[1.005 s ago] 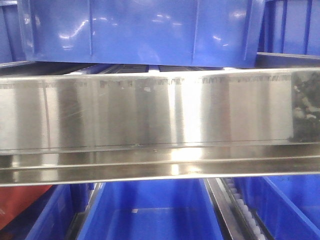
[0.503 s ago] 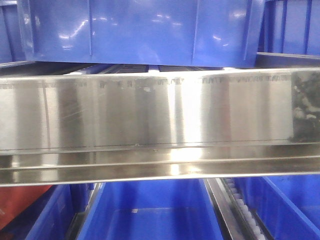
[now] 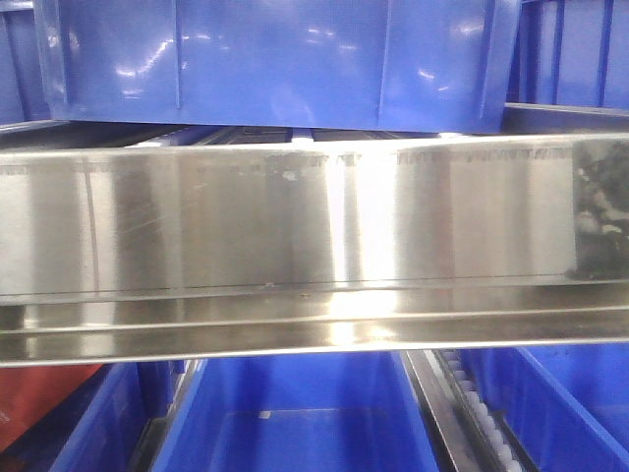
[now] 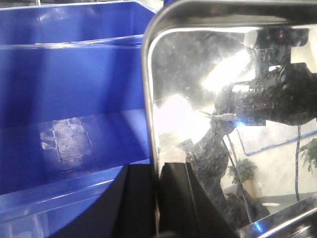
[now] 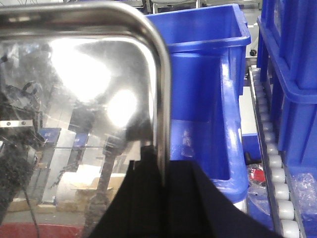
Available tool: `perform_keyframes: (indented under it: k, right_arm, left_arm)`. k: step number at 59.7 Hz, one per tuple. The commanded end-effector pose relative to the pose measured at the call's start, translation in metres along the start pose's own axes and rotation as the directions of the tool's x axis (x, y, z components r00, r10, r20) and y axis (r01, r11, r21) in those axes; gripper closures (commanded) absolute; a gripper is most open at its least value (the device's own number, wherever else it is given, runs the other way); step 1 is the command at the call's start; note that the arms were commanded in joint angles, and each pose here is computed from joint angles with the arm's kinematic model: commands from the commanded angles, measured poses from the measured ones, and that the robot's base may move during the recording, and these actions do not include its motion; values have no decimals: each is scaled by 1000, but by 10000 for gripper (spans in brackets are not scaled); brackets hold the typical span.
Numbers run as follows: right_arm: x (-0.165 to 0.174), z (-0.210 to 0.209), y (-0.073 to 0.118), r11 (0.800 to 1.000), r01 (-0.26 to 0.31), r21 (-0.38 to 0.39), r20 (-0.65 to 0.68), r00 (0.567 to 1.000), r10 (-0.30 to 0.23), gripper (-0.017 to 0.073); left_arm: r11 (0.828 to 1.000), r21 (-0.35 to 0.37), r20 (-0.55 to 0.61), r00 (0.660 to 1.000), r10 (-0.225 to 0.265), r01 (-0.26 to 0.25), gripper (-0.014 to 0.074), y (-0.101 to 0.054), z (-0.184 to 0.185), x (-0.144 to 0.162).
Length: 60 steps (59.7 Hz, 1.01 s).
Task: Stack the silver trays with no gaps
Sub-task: 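Drive the base away from the shelf holding the tray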
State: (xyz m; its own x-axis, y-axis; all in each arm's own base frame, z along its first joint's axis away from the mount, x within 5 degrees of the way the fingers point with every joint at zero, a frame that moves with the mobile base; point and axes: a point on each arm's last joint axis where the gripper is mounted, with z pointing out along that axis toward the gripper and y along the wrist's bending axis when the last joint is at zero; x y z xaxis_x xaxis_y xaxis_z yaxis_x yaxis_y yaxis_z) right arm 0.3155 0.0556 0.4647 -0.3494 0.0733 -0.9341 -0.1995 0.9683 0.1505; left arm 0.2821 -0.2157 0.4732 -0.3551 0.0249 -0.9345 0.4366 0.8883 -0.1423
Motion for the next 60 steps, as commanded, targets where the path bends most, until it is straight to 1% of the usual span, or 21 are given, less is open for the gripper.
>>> perform_keyframes:
  k: [1,60]
  right_arm:
    - [-8,-3,10,998,-42,-54,63,997,45,639]
    - [-8,-3,9,998,-42,-54,68,997,45,639]
  left_arm:
    - [995,91,73,996,-43,36,613,-13,-7,-8]
    - [995,90,71,997,-42,36,613,-13,-6,-8]
